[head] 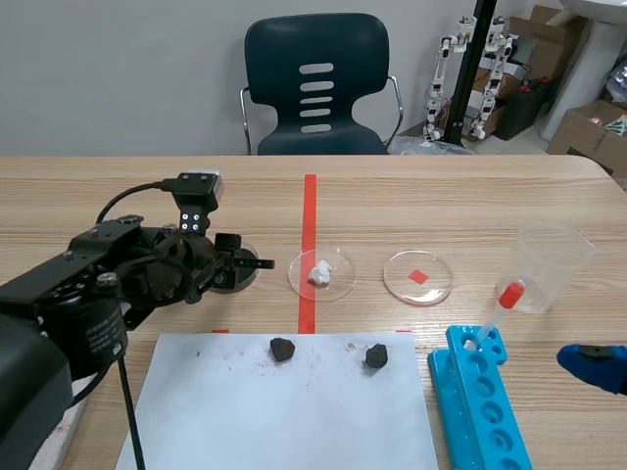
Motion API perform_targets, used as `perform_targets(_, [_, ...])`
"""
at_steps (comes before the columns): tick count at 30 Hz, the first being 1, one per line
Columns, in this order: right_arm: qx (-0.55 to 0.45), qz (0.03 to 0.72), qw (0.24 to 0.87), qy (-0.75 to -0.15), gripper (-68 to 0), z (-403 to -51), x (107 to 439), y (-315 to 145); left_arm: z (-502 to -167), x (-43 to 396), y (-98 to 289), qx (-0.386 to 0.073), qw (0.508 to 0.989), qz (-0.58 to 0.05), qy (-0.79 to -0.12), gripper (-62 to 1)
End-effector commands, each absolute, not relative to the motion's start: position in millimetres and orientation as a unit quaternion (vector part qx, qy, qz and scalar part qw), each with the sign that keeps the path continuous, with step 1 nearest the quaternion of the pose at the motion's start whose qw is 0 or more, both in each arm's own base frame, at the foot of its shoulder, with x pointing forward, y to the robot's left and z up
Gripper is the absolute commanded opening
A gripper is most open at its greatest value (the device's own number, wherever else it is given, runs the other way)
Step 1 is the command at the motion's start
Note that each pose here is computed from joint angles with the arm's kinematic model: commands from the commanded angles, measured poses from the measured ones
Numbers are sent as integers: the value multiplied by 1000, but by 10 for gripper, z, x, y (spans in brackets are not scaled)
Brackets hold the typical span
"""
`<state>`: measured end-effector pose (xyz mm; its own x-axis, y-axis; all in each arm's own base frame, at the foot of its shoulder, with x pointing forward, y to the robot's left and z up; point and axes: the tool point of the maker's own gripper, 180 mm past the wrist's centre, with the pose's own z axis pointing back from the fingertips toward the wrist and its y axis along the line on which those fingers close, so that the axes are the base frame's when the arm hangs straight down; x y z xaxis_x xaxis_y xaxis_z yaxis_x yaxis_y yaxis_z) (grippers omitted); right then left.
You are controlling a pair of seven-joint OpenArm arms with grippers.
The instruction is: Lower the mineral onto the iron filings and hold still
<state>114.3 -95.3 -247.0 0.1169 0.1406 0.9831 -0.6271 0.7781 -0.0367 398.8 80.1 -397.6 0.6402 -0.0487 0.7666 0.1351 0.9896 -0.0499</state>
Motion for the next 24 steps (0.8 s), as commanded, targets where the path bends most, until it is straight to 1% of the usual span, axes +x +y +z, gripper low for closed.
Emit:
perform_targets(1, [203, 260, 712, -620, 4, -2403, 1168, -950, -3717, 4082, 792, -56, 884, -53, -460, -524])
perform_targets(4, [203, 260, 712, -620, 4, -2403, 1168, -950, -3469, 4042, 766, -61, 865, -59, -495, -524])
perform_targets(8, [203, 260, 712, -620, 4, -2403, 1168, -950, -3008, 3932, 752, -68, 825, -71, -557, -524])
perform_targets(13, [203, 260, 712, -620, 4, -2403, 1168, -950, -2411, 3607, 731, -74, 768, -99, -628, -524])
perform_targets(15, [203, 260, 712, -620, 4, -2403, 1168, -950, -2239, 3440, 716, -78, 750, -112, -648, -524])
perform_targets(19, [203, 260, 712, -620, 4, -2403, 1168, -950, -2061, 3059, 635, -93, 729, -149, -662, -524])
perform_targets(24, [203, 260, 712, -620, 4, -2403, 1168, -950, -2093, 2519, 421, -132, 719, -220, -646, -524])
